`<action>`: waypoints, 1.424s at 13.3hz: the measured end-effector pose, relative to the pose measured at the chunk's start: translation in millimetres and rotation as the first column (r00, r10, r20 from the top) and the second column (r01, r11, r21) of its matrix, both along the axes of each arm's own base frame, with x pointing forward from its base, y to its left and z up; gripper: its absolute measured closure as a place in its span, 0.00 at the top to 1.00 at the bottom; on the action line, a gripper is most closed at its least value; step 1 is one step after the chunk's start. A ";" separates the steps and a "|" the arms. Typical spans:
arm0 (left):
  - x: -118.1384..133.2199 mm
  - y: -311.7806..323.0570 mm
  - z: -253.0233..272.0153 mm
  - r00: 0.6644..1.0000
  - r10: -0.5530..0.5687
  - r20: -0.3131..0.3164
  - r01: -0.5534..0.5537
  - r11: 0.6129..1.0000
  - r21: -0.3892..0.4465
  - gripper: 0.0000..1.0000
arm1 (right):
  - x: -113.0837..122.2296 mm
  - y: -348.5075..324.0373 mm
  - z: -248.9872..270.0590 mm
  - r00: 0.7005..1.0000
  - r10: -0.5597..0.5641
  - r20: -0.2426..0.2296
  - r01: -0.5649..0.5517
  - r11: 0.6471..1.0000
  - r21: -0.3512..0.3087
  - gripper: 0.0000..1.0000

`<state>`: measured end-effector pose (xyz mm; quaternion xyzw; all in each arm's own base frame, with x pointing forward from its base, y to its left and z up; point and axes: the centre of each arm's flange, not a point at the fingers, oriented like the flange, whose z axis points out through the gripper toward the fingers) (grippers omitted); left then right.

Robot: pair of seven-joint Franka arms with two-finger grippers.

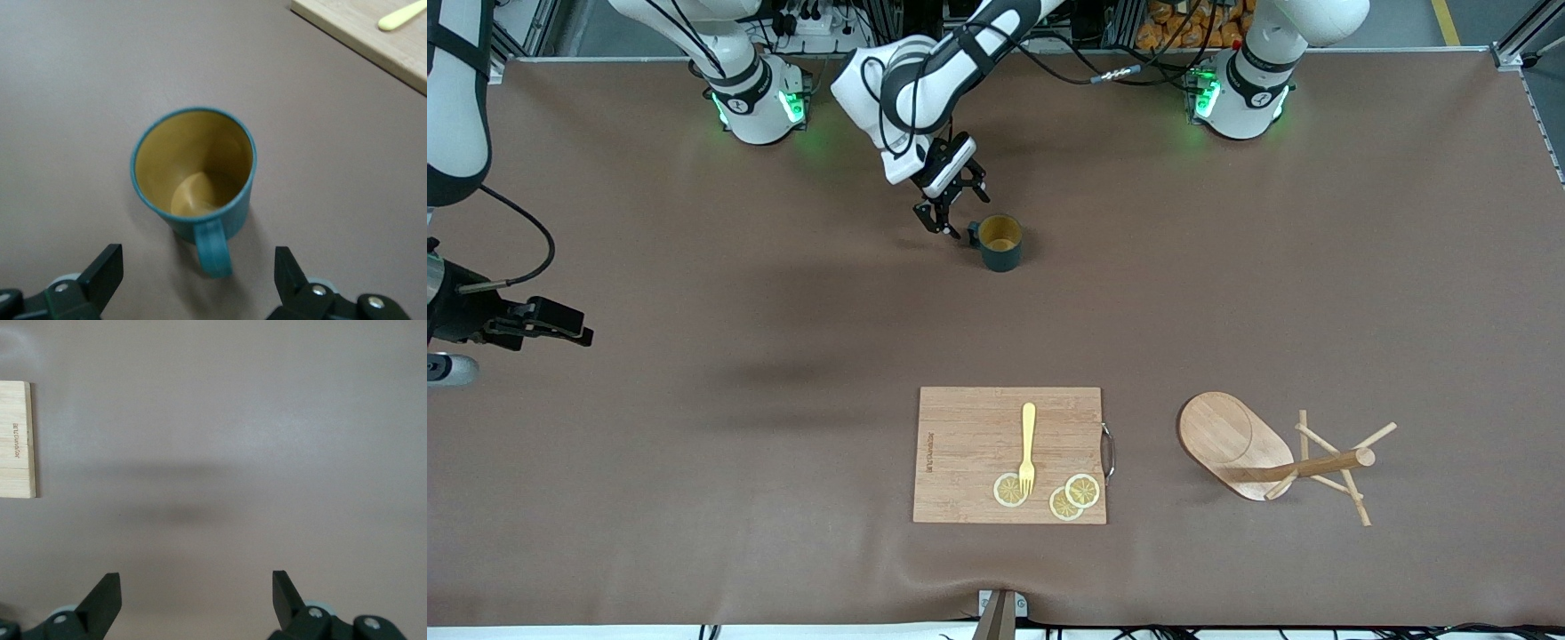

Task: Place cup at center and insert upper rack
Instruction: 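Lower the left gripper and grasp the teal mug's handle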

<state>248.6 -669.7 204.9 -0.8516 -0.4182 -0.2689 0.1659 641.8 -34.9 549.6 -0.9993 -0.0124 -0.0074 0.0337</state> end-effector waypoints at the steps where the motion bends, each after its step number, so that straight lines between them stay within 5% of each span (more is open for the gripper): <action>1: 1.1 -2.5 -1.2 1.000 -0.002 0.008 0.002 1.000 -0.002 1.00 | -0.3 -1.9 1.8 1.000 -0.003 0.002 0.003 1.000 -0.001 1.00; 14: 8.4 3.1 -36.5 0.999 -0.001 0.036 -0.001 0.999 0.049 0.96 | -0.6 -5.8 8.5 1.000 0.001 0.009 0.000 0.999 -0.038 1.00; 16: 7.3 3.7 -41.7 0.999 -0.003 0.035 0.001 0.999 0.054 0.75 | -0.6 -5.8 10.4 1.000 0.001 0.012 0.000 0.999 -0.038 1.00; 19: 5.6 2.0 -42.8 0.999 0.000 0.039 -0.001 0.999 0.047 0.58 | -0.7 -5.7 10.3 1.000 0.001 0.011 0.000 0.999 -0.038 1.00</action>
